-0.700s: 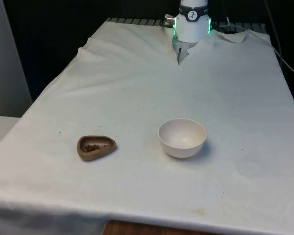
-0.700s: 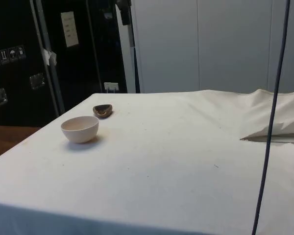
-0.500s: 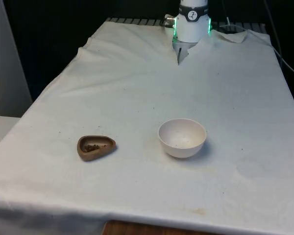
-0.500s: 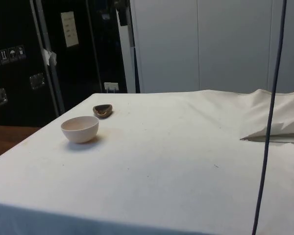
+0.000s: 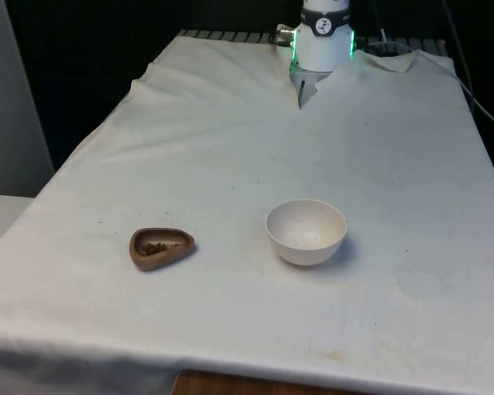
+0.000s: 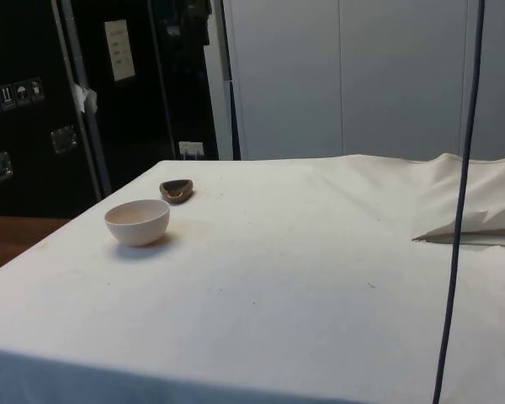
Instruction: Pour the coffee beans from the cup into the bowl.
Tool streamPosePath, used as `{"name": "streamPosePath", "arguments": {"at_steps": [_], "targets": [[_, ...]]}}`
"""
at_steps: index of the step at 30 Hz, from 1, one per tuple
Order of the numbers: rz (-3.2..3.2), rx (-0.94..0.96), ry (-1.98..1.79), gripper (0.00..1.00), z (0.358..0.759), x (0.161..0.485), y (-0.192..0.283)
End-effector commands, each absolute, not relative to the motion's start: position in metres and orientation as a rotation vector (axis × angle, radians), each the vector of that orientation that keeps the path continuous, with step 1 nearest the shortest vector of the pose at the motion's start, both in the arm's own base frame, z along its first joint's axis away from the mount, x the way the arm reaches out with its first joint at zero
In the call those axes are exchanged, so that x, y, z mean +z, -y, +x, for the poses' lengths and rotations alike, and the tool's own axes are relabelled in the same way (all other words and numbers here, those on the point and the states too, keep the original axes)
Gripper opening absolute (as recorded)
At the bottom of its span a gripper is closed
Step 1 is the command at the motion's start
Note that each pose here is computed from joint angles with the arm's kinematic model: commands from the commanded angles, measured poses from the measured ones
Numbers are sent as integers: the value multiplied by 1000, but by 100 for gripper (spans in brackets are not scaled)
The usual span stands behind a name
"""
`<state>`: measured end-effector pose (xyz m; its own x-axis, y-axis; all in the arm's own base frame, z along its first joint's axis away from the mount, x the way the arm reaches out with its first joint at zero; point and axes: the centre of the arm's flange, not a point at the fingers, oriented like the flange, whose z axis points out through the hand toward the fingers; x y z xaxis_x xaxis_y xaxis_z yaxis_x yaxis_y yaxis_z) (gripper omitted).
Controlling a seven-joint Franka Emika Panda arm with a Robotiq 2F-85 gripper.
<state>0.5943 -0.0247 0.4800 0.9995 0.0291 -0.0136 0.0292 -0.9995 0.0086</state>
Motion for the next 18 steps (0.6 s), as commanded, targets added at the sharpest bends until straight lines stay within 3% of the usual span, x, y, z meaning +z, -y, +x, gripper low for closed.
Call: {"name": "streamPosePath", "arguments": {"at_steps": [1,18], "targets": [[3131,1,-58,100,595,481,28],[3113,117,-174,100,600,473,56]]}}
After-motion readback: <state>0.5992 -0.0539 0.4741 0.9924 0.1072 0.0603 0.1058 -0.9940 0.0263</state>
